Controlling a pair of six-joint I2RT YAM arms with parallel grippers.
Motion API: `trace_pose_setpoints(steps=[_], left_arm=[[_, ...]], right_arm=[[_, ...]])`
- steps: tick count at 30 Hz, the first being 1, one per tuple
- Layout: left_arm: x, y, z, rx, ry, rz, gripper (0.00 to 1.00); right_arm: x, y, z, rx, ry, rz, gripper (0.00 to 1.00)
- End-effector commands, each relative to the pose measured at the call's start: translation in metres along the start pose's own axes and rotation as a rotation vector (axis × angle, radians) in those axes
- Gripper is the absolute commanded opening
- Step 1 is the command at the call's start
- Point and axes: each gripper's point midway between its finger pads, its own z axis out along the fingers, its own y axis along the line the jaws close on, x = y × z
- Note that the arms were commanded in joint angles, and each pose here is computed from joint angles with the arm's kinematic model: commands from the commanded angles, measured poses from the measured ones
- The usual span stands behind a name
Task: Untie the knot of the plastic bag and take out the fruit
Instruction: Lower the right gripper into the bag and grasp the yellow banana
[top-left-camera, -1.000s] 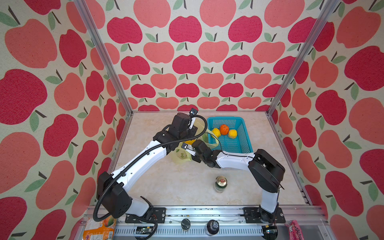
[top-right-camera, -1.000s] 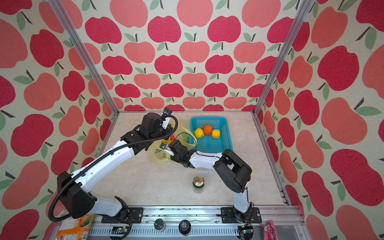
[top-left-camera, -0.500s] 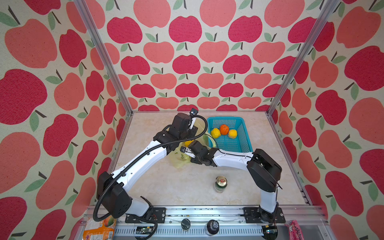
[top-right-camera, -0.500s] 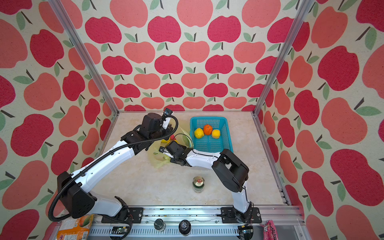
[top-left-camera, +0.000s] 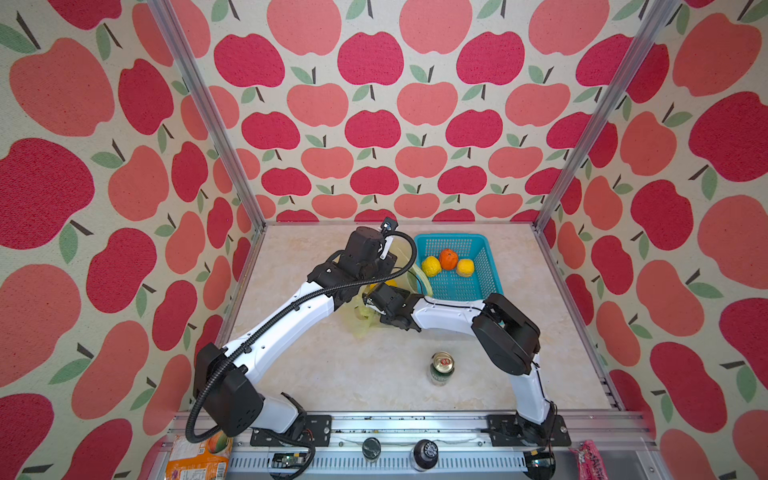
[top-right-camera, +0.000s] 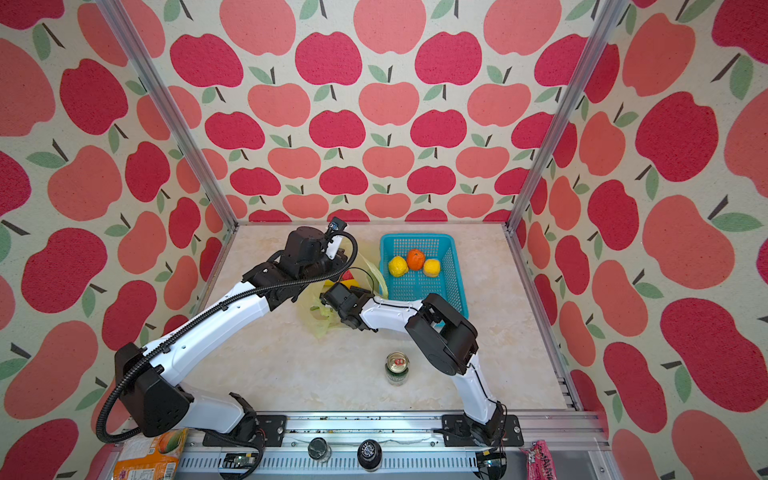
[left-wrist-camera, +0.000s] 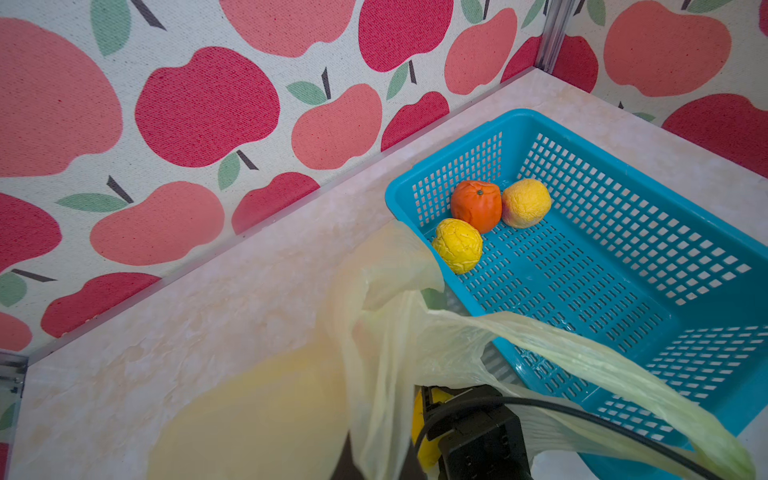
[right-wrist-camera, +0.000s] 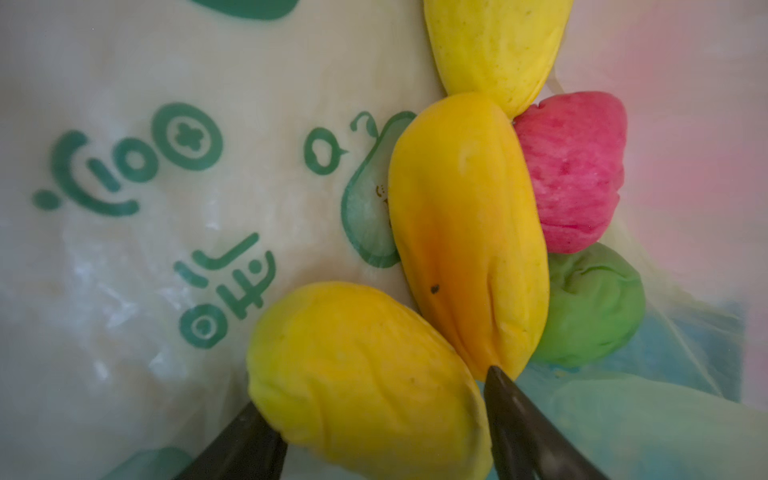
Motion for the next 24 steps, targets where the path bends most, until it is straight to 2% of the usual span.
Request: trace_pose_setpoints(steps=[1,9,13,19,24], left_arm=[[-0.012,0.002,-0.011,-0.012,-0.038,0.009,0.00],[-0.012,0.001,-0.013,-0.012,-0.042,0.008,0.00],[-0.013,0.001,-0.013,-0.014,-0.045,0.011,0.00],[-0.011,0.002,-0.010,-0.021,-0.041,0.012,0.00],[-0.008,0.004,-0.006,-0.029,-0.017,0.003,0.00]], right_arm=[[0.006,-0.003,0.009,0.035,0.036,-0.017,0.70],[-0.008,-0.018,0.001,0.091,-0.039,0.057,0.45],[-0.019,-0.029,-0.017,0.098,-0.117,0.114,0.33],[-0.028,-0.032,-0.052,0.060,-0.268,0.181,0.23],[-0.038,-0.027,-0.091,-0.006,-0.468,0.231,0.18]])
